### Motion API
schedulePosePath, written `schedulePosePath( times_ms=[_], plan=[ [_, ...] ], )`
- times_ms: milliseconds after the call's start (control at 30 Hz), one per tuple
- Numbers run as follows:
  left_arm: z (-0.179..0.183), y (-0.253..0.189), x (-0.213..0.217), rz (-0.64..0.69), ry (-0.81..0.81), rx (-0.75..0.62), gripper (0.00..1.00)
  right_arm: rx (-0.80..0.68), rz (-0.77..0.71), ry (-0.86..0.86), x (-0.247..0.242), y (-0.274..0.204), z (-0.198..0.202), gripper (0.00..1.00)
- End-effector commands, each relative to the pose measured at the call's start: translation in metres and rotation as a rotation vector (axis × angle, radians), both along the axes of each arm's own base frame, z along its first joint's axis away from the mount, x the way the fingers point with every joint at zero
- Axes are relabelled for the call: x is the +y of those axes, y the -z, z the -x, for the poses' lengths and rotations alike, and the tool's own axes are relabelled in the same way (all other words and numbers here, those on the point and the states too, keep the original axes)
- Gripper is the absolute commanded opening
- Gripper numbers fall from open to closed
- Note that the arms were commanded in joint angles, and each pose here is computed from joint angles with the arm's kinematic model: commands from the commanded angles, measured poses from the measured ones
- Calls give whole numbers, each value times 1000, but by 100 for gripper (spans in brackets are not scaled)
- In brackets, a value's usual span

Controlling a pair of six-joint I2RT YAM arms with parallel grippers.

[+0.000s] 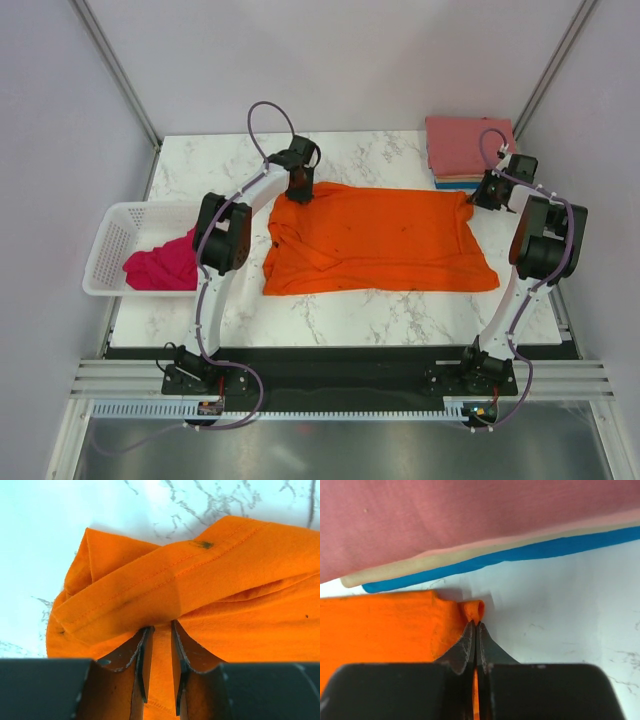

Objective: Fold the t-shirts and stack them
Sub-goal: Fold the tshirt

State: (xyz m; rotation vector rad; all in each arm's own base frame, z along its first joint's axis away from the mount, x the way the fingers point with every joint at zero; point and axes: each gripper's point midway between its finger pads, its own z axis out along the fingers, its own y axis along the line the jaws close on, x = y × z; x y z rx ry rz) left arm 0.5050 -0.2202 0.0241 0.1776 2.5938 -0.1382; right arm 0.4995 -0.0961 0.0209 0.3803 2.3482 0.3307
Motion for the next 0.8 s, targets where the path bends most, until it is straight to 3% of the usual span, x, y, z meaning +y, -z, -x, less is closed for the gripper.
schedulePosePath(
  times_ms=[0, 300, 400, 433, 467, 633, 767],
  plan=[
    [6, 21, 33, -138, -36, 51, 29, 45, 86, 74, -23, 1, 9, 0],
    [-3, 10, 33, -130, -37, 26, 29, 50, 162, 128, -41, -17, 4, 1],
    [-6, -8, 27, -97, -25, 4, 29, 44, 140, 124, -38, -22, 2, 16],
    [-7, -14, 25, -83, -16, -4, 29, 48, 118, 142, -36, -25, 1, 26],
    [-7, -23, 21, -79, -4, -21, 30, 47, 107, 155, -35, -32, 0, 28],
    [4, -90, -6, -20, 76, -121, 31, 226, 89, 316, -33, -47, 44, 33],
    [44, -101, -39, 59, 177, -84, 31, 293, 18, 376, -13, -48, 83, 31]
  ],
)
